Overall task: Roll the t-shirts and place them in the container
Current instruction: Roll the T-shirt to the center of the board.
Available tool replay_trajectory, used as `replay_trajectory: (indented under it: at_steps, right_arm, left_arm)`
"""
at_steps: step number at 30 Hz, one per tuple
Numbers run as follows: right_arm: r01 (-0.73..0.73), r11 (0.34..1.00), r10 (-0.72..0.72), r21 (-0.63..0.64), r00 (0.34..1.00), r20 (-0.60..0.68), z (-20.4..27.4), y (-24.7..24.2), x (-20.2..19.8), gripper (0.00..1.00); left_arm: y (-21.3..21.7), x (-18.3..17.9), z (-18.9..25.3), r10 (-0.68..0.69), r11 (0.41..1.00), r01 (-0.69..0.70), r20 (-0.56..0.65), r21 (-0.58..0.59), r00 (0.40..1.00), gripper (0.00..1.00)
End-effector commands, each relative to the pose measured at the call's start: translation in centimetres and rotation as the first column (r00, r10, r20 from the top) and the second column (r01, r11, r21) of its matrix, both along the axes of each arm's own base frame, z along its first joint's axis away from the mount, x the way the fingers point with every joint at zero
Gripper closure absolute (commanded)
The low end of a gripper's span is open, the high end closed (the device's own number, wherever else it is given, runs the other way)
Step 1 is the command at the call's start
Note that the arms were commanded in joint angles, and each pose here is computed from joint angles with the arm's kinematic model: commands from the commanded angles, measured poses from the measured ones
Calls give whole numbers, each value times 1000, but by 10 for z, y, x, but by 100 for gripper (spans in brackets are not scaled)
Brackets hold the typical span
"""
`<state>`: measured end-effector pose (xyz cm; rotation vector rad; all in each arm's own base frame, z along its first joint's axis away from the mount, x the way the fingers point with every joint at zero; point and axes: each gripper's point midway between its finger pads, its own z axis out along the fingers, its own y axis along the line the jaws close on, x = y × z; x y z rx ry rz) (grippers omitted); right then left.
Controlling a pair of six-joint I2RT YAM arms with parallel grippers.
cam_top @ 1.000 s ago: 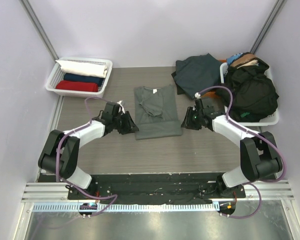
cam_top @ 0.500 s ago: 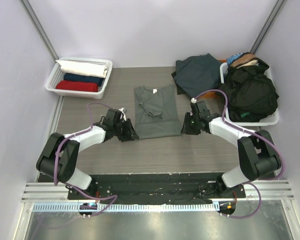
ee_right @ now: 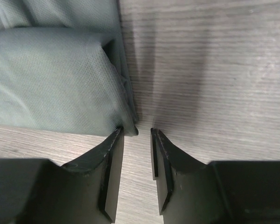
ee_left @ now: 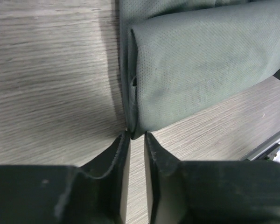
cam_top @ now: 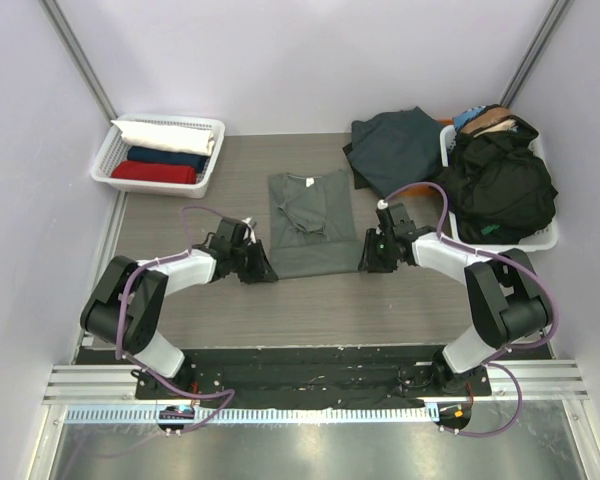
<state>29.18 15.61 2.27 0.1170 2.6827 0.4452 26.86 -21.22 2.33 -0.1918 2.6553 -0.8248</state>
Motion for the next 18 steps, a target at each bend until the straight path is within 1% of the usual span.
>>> replay_trajectory:
  at_steps: [1,3,4,6,7,8,10,18]
  right_arm:
    - [-32,999,31,41,999,43,8,14,14,65]
    - [-35,998,33,49,999,38,7,16,13,68]
    - [-48,997,46,60,998,37,7,18,12,74]
    - [-60,996,58,68,998,33,7,21,11,83]
    - [-66,995,64,72,997,29,6,22,9,92]
    - [-67,995,65,76,997,29,7,23,9,96]
    - [-65,995,63,76,998,31,9,21,6,99]
    - [-66,992,64,109,998,23,18,19,-17,99]
  left_arm:
    - [-7,12,4,-11,1000,12,34,-13,999,79]
    - [-8,14,5,-10,1000,11,36,-14,999,80]
    - [-8,14,5,-10,1000,11,37,-15,999,82]
    - [-9,15,5,-11,1000,12,38,-14,999,88]
    - [-8,15,4,-13,1000,13,35,-12,999,91]
    - [-9,14,4,-14,1000,14,33,-11,999,95]
    - [-8,14,4,-13,1000,13,32,-11,999,100]
    - [-1,1,8,-17,1000,17,26,-1,1000,100]
